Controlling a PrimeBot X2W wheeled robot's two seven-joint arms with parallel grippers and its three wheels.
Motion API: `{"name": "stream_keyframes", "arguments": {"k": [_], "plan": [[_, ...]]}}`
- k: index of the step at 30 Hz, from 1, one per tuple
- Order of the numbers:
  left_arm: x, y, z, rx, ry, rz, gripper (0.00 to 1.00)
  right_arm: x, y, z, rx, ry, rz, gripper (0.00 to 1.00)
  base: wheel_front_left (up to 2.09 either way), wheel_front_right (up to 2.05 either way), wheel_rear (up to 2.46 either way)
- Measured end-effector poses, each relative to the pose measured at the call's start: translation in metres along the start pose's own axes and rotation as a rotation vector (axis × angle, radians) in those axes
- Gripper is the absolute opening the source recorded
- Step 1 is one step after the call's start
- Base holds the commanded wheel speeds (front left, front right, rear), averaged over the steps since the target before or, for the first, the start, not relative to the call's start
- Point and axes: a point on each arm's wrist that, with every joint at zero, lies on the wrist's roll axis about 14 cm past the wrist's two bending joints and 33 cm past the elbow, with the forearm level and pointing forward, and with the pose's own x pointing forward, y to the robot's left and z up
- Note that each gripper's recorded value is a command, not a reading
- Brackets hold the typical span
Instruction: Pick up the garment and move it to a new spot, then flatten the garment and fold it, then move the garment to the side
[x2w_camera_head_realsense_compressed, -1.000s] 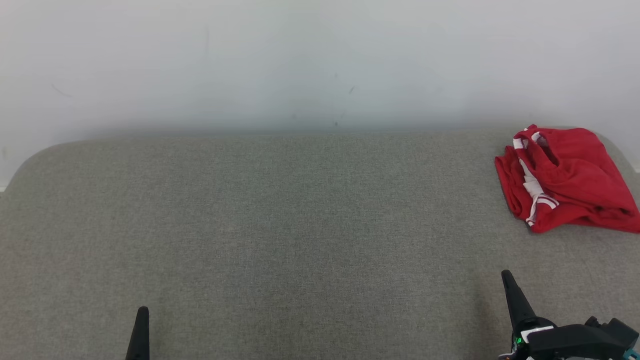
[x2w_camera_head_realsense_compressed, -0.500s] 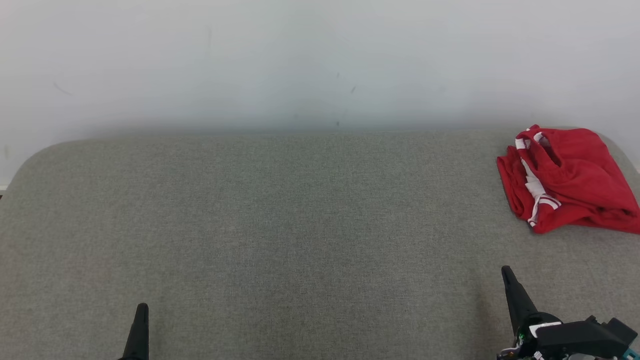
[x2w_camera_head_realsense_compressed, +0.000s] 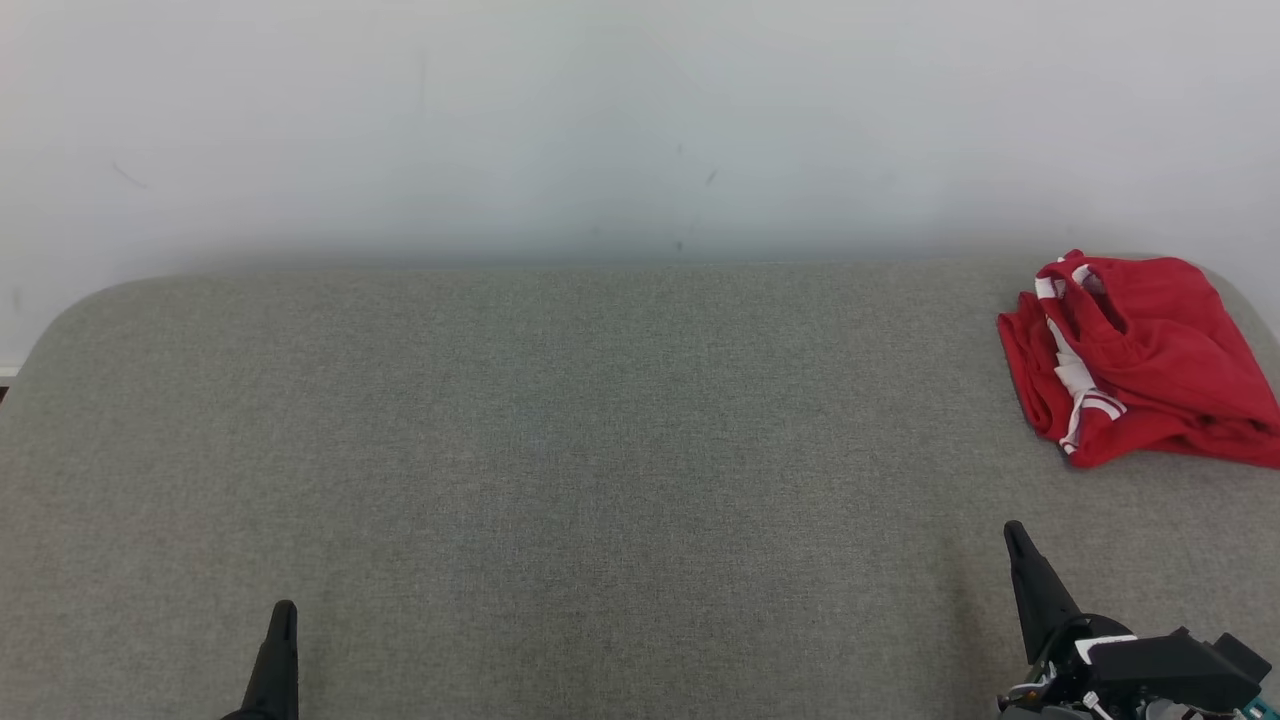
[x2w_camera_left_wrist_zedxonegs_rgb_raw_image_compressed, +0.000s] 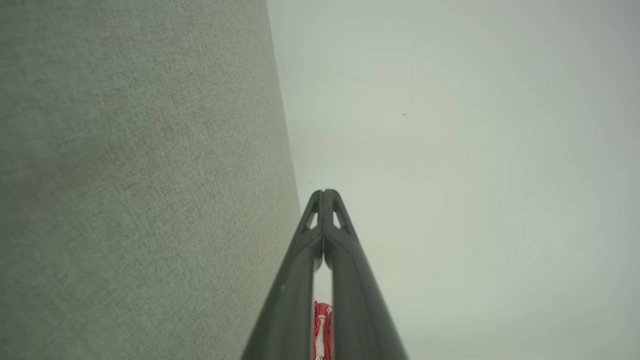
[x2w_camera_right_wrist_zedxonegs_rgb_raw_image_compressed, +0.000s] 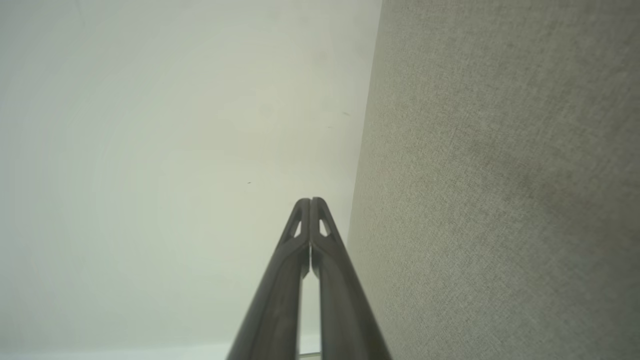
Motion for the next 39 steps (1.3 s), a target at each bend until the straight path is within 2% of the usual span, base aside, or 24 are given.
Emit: {"name": "stream_keyframes", "arguments": {"k": [9, 39], "plan": [[0.0016, -0.0044, 0.0015, -0.056, -0.001, -0.018, 0.00, 0.0017, 0.0028, -0.0002, 0.056, 0.006, 0.013, 0.00, 0.00, 0.00, 0.00], [0.0020, -0.0053, 0.0015, -0.056, -0.001, -0.021, 0.00, 0.0017, 0.0030, 0.0000, 0.060, 0.006, 0.014, 0.00, 0.00, 0.00, 0.00]]}}
